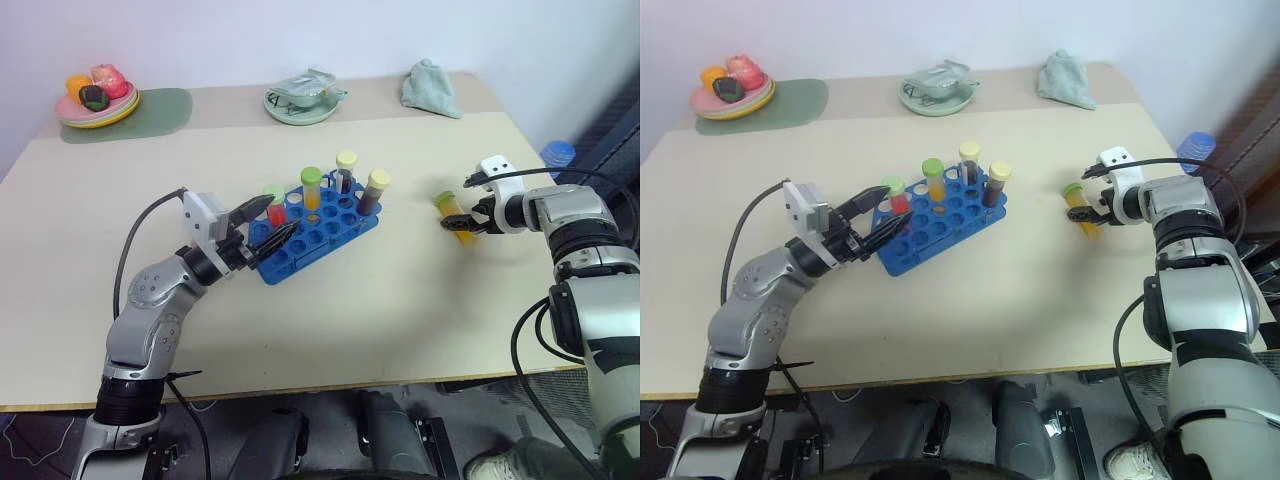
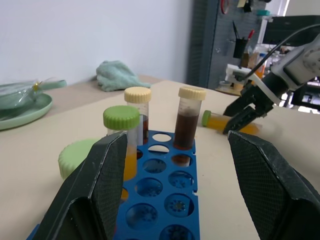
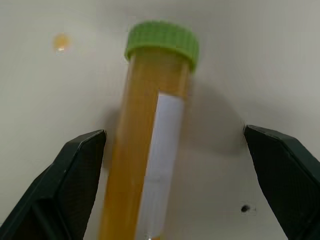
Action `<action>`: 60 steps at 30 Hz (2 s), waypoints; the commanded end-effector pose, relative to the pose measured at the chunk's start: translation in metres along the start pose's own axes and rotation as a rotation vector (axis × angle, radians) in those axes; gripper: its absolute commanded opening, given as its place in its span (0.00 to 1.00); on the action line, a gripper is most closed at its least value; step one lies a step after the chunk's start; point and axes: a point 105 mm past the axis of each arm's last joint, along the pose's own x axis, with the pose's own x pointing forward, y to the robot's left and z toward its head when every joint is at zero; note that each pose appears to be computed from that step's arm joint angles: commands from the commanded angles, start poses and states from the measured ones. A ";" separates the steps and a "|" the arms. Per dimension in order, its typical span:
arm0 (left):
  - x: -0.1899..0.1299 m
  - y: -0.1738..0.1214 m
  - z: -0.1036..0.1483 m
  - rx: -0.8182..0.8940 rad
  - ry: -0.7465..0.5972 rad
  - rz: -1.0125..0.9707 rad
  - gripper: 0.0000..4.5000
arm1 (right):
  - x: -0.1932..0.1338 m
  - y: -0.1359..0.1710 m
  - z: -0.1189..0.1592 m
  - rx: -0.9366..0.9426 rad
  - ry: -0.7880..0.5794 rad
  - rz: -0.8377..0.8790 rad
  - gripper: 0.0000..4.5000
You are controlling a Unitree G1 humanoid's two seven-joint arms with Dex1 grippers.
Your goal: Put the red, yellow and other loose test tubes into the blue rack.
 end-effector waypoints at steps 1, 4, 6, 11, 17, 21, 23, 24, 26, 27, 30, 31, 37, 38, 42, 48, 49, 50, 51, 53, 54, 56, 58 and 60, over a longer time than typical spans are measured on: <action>-0.004 0.000 0.012 0.023 -0.032 0.005 0.73 | -0.002 0.001 0.008 -0.062 0.010 -0.001 0.94; -0.004 0.000 0.011 0.021 -0.030 0.006 0.73 | 0.000 0.005 0.012 -0.066 -0.004 0.016 0.70; -0.004 -0.001 0.011 0.017 -0.028 0.004 0.73 | 0.001 0.008 0.016 -0.070 -0.014 0.028 0.48; -0.003 -0.002 0.010 0.012 -0.027 -0.001 0.73 | 0.002 0.013 0.018 -0.074 -0.022 0.050 0.48; -0.001 -0.002 0.010 0.006 -0.026 -0.011 0.73 | 0.002 0.014 0.021 -0.097 -0.029 0.052 0.48; -0.001 -0.002 0.009 0.003 -0.025 -0.015 0.73 | 0.002 0.013 0.021 -0.094 -0.029 0.047 0.48; -0.001 -0.001 0.009 0.003 -0.025 -0.016 0.73 | 0.002 0.013 0.022 -0.089 -0.028 0.043 0.48; -0.001 -0.001 0.009 0.002 -0.026 -0.016 0.73 | 0.002 0.013 0.023 -0.086 -0.031 0.041 0.48; -0.001 -0.001 0.008 0.000 -0.026 -0.016 0.73 | 0.002 0.014 0.025 -0.084 -0.034 0.039 0.48; -0.001 -0.001 0.008 -0.001 -0.026 -0.015 0.73 | 0.002 0.014 0.026 -0.084 -0.036 0.040 0.48; -0.002 -0.002 0.008 -0.003 -0.026 -0.013 0.73 | 0.003 0.015 0.028 -0.085 -0.038 0.040 0.48; -0.002 -0.002 0.008 -0.004 -0.027 -0.013 0.73 | 0.003 0.016 0.028 -0.082 -0.040 0.042 0.48; -0.001 -0.003 0.008 -0.006 -0.030 -0.010 0.73 | 0.004 0.018 0.036 -0.085 -0.060 0.038 0.48; -0.001 -0.003 0.008 -0.007 -0.030 -0.010 0.73 | 0.003 0.018 0.038 -0.085 -0.066 0.036 0.48; -0.002 -0.004 0.009 -0.008 -0.030 -0.010 0.73 | 0.003 0.018 0.040 -0.087 -0.074 0.030 0.48; -0.003 -0.005 0.009 -0.008 -0.029 -0.009 0.73 | 0.005 0.019 0.036 -0.099 -0.057 0.035 0.48; -0.002 -0.005 0.009 -0.008 -0.028 -0.010 0.73 | 0.006 0.019 0.034 -0.103 -0.049 0.038 0.48; -0.002 -0.005 0.009 -0.009 -0.028 -0.010 0.73 | 0.006 0.020 0.032 -0.109 -0.041 0.041 0.48; -0.002 -0.005 0.009 -0.009 -0.027 -0.011 0.73 | 0.006 0.020 0.031 -0.114 -0.034 0.044 0.48; -0.002 -0.005 0.009 -0.010 -0.025 -0.012 0.73 | 0.006 0.019 0.028 -0.119 -0.023 0.048 0.48; -0.002 -0.006 0.010 -0.011 -0.025 -0.013 0.73 | 0.006 0.019 0.027 -0.119 -0.018 0.048 0.48; -0.001 -0.006 0.010 -0.013 -0.024 -0.017 0.73 | 0.006 0.018 0.024 -0.121 -0.011 0.051 0.48; 0.000 -0.006 0.010 -0.014 -0.024 -0.019 0.73 | 0.006 0.018 0.023 -0.124 -0.005 0.053 0.48; 0.000 -0.006 0.010 -0.015 -0.023 -0.021 0.73 | 0.006 0.018 0.022 -0.128 -0.002 0.054 0.48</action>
